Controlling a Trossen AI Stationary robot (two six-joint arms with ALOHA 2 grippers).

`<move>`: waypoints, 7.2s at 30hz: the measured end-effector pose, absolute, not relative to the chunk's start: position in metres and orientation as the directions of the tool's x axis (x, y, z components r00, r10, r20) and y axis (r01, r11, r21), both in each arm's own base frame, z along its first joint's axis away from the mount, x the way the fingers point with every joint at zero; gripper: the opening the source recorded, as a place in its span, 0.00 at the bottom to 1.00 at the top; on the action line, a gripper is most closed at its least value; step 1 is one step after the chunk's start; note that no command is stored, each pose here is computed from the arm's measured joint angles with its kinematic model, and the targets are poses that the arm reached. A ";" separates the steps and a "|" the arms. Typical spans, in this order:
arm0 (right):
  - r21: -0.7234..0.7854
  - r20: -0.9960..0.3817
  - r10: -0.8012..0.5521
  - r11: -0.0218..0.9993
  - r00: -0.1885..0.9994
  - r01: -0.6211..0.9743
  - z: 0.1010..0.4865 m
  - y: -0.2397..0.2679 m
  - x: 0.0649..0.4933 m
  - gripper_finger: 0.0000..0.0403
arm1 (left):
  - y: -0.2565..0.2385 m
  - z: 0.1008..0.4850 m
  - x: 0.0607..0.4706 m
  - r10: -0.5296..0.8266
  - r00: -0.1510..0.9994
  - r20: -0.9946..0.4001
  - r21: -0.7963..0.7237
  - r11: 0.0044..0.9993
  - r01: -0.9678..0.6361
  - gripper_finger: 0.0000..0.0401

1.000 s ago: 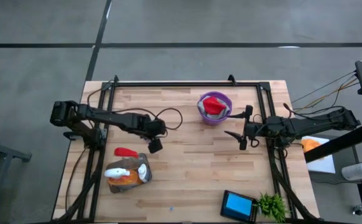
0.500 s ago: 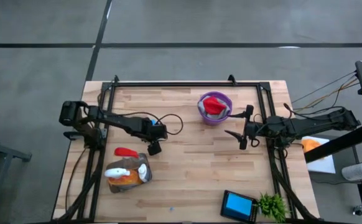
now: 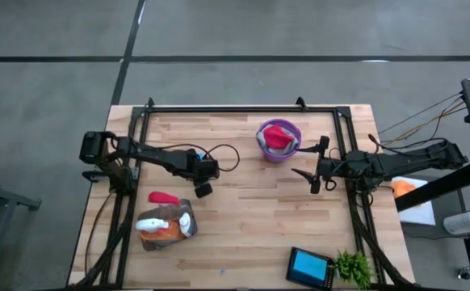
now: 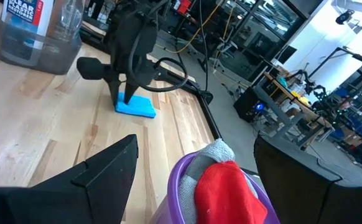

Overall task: Pick & Place Kitchen Items
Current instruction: Put the light blue sponge into the black bin

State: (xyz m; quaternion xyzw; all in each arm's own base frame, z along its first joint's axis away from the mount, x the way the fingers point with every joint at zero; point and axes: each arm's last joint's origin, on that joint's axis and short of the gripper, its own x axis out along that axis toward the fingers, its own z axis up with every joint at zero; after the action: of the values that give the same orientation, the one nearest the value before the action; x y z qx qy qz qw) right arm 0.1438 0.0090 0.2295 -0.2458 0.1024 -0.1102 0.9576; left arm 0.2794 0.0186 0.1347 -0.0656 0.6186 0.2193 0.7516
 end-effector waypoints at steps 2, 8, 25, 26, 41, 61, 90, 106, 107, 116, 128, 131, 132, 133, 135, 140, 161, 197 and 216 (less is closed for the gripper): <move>-0.493 -0.143 -0.261 0.855 0.955 0.160 0.229 0.009 0.144 0.78 | 0.018 0.135 0.280 0.248 0.140 -0.959 0.172 0.896 -0.409 0.19; -0.494 -0.144 -0.261 0.855 0.954 0.160 0.229 0.009 0.144 0.78 | 0.017 0.136 0.281 0.229 0.145 -0.963 0.153 0.901 -0.407 0.02; -0.493 -0.151 -0.255 0.857 0.955 0.151 0.228 0.009 0.145 0.78 | 0.013 0.222 0.313 0.132 0.449 -0.884 -0.029 0.942 -0.335 0.00; -0.492 -0.151 -0.251 0.858 0.956 0.148 0.228 0.009 0.145 0.78 | 0.012 0.230 0.314 0.132 0.472 -0.872 -0.034 0.945 -0.326 0.00; -0.432 -0.129 -0.056 0.902 0.990 -0.006 0.231 0.015 0.148 0.78 | 0.004 0.303 0.297 0.059 0.746 -0.664 -0.061 0.989 -0.132 0.00; -0.318 -0.264 -0.011 0.945 0.965 -0.076 0.225 0.023 0.184 0.78 | -0.013 0.263 0.341 -0.186 0.735 -0.651 0.022 0.964 0.264 0.18; -0.268 -0.224 0.147 0.941 0.963 -0.206 0.210 0.068 0.230 0.78 | -0.012 0.262 0.203 -0.198 0.970 -0.140 0.173 0.960 0.221 0.25; -0.325 -0.505 0.080 0.905 0.859 -0.275 0.171 0.092 0.297 0.78 | -0.005 0.258 0.149 -0.161 0.987 0.007 0.111 0.981 0.159 0.25; -0.328 -0.503 0.081 0.903 0.861 -0.277 0.172 0.093 0.299 0.78 | -0.006 0.259 0.149 -0.165 0.986 0.008 0.112 0.980 0.163 0.25; -0.329 -0.450 0.116 0.900 0.885 -0.286 0.191 0.100 0.293 0.78 | -0.006 0.255 0.150 -0.163 0.986 -0.024 0.102 0.981 0.164 0.25; -0.286 -0.531 0.119 0.907 0.839 -0.310 0.181 0.106 0.280 0.78 | -0.005 0.259 0.129 -0.155 0.970 -0.188 0.022 0.987 0.162 0.25; -0.292 -0.545 0.107 0.906 0.831 -0.308 0.176 0.105 0.281 0.78 | -0.005 0.249 0.126 -0.134 0.972 -0.191 0.025 0.990 0.141 0.25; -0.296 -0.550 0.098 0.906 0.829 -0.303 0.174 0.105 0.282 0.78 | -0.004 0.246 0.127 -0.123 0.975 -0.183 0.028 0.991 0.131 0.25; -0.300 -0.558 0.089 0.905 0.825 -0.301 0.171 0.105 0.283 0.78 | -0.004 0.243 0.127 -0.111 0.980 -0.168 0.032 0.992 0.118 0.25; -0.306 -0.576 0.076 0.903 0.814 -0.301 0.164 0.105 0.285 0.78 | -0.003 0.234 0.127 -0.098 0.982 -0.159 0.038 0.994 0.105 0.25; -0.346 -0.617 0.028 0.888 0.786 -0.303 0.144 0.108 0.295 0.78 | 0.002 0.227 0.126 -0.059 0.989 -0.137 0.051 0.996 0.067 0.25; -0.421 -0.781 -0.095 0.810 0.617 -0.408 0.115 0.121 0.348 0.58 | 0.009 0.223 0.125 0.012 0.987 -0.158 0.028 1.000 -0.008 0.25; -0.231 -0.332 0.516 0.767 0.790 -0.598 0.257 0.122 0.256 0.04 | 0.010 0.218 0.124 0.047 0.977 -0.208 0.037 0.999 -0.040 0.25; 0.173 -0.341 0.687 0.717 0.642 -0.676 0.268 0.167 0.152 0.04 | 0.010 0.215 0.123 0.046 0.971 -0.235 0.036 0.999 -0.039 0.25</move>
State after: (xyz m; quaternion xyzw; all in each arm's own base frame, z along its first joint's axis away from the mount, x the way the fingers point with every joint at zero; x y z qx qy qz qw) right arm 0.1520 0.1666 0.2678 0.0148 0.1943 0.3760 0.9059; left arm 0.1235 0.0099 0.2155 0.0155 0.1189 0.0215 0.9926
